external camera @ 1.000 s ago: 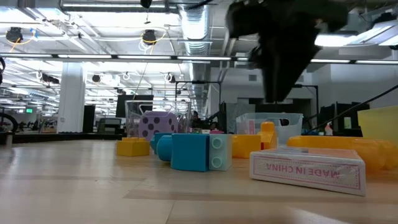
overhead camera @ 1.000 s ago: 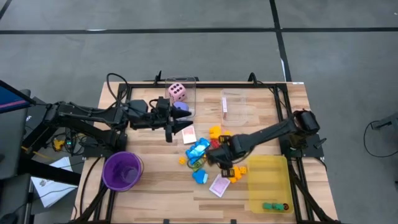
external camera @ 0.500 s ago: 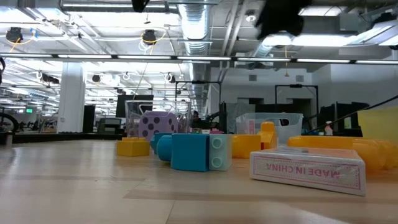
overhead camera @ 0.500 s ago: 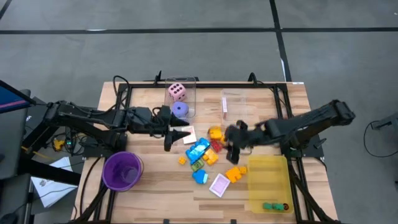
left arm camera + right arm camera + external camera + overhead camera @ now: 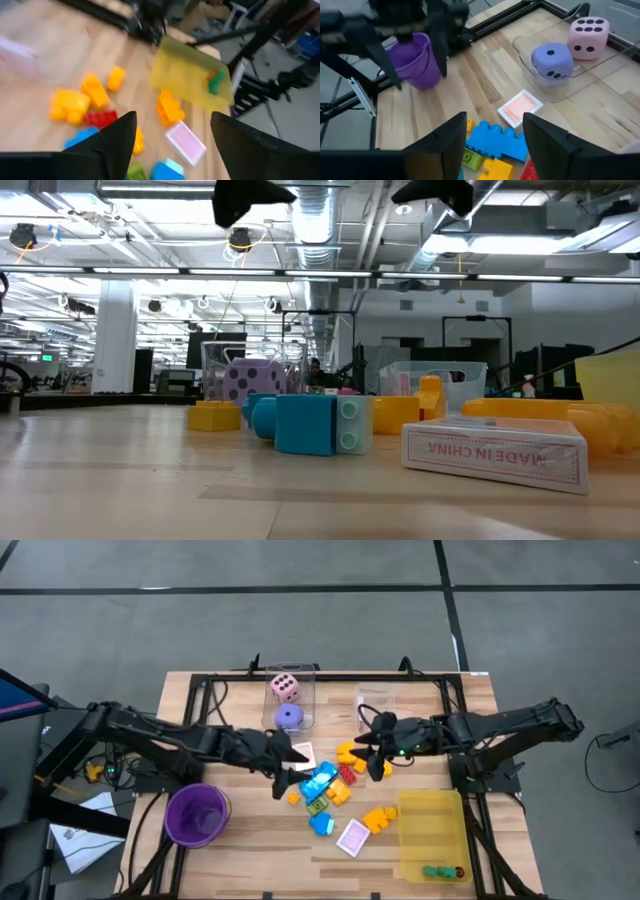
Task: Pick & Place Toys
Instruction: Put the light green game piece into the bin
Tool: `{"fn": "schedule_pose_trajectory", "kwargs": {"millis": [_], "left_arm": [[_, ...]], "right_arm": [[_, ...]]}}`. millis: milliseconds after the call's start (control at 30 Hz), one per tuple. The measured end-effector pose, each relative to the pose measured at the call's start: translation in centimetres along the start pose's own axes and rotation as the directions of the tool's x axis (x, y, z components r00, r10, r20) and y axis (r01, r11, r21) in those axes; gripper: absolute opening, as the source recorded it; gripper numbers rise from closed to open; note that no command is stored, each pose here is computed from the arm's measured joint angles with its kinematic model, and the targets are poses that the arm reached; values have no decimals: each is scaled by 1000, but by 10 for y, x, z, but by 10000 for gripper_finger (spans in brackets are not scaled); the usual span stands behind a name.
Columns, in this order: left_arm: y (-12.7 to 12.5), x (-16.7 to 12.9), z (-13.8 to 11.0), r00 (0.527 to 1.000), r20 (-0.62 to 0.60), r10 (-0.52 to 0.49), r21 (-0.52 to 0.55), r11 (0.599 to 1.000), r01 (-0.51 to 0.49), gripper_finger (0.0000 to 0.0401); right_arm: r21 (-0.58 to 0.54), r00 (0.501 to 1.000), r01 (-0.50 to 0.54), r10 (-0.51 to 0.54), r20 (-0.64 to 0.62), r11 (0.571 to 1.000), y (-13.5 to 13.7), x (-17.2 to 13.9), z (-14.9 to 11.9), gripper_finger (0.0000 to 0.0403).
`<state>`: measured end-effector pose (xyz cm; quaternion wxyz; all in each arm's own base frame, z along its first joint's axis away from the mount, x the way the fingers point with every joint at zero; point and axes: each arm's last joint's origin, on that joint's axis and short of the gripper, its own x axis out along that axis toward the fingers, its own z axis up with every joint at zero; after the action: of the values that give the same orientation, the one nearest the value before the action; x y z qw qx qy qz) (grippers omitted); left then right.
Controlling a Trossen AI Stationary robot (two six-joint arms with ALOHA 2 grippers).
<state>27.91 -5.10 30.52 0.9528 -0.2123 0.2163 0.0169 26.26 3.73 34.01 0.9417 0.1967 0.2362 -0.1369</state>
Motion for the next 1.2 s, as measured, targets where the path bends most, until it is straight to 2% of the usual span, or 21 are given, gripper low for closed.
{"fn": "schedule_pose_trajectory", "kwargs": {"millis": [167,400,600,733,867,1033,1200], "left_arm": [[-1,26,-18,978,-169,-125,-105,989,108,266],[-2,69,-55,901,-372,-222,-162,972,173,266],[2,94,-81,867,-460,-192,-70,981,180,266],[5,106,-89,865,-460,-199,-71,980,188,266],[10,115,-99,835,-505,-219,-94,976,199,265],[19,117,-96,851,-495,-176,-90,984,151,258],[31,117,-96,842,-523,-131,-99,991,93,255]], "right_arm": [[0,1000,-4,4,0,1000,1,1,0,202],[-7,1000,-11,11,9,1000,1,0,1,208],[-6,1000,-14,14,13,1000,2,0,1,208],[-21,1000,-14,14,13,1000,2,0,1,207],[-25,1000,-13,13,12,1000,2,0,1,208],[-33,1000,-12,13,11,999,1,0,1,207],[-50,1000,-11,12,11,999,1,0,1,207]]}}
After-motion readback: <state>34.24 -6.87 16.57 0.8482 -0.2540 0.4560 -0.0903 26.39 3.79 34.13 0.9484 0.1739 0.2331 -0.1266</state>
